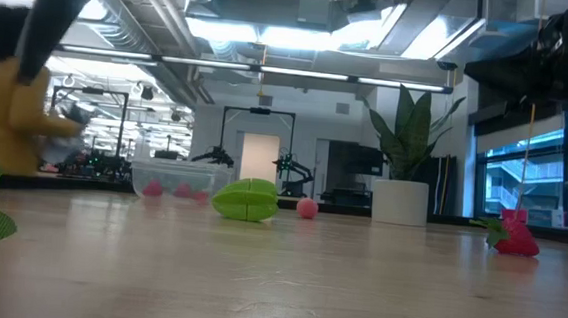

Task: Pick and placing Produce into tupperware
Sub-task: Put the red strawberry into the transparent container

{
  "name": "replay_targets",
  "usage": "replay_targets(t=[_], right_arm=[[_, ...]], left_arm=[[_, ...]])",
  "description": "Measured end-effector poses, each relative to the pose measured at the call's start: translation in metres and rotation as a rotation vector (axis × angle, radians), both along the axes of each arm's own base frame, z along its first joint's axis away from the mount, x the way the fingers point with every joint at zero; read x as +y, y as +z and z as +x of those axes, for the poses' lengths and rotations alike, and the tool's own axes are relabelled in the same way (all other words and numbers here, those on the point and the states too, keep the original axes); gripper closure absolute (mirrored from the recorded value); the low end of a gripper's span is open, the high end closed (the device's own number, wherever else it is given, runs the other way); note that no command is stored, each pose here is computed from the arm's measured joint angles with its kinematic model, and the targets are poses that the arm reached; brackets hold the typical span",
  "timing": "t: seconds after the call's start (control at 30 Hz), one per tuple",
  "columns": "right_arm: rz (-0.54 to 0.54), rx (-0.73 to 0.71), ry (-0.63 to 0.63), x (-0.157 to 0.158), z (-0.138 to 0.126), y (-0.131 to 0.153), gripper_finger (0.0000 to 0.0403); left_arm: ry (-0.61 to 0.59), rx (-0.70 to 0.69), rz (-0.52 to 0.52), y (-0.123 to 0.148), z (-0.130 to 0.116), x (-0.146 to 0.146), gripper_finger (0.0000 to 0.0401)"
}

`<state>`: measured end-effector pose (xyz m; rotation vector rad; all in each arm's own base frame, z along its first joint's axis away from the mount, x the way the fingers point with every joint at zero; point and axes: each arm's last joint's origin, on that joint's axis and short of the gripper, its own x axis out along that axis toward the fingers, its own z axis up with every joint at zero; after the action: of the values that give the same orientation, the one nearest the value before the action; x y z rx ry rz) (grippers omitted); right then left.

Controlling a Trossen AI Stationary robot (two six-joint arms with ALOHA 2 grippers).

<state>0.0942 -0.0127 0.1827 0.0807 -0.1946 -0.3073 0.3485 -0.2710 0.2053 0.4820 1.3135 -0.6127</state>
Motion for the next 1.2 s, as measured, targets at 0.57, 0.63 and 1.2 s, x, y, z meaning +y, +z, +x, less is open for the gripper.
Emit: replay_targets(t=[0.57,0.63,1.2], right_arm=[[0.009,0.044,0.001,0.000,0.001,-0.004,0.0381],[0.009,0.044,0.001,0.000,0.001,-0.004,0.0381],[0.009,0.038,0.001,0.000,0.001,-0.004,0.0381]], left_arm=[[-0.017,0.002,0.024,-0.027,0.012,-0.002,0.0131],[-0.013,-0.009,0.017,-0.027,0.013,-0.002,0.0131],[0.010,0.035,0.013,-0.039,0.017,0.001,0.0131]])
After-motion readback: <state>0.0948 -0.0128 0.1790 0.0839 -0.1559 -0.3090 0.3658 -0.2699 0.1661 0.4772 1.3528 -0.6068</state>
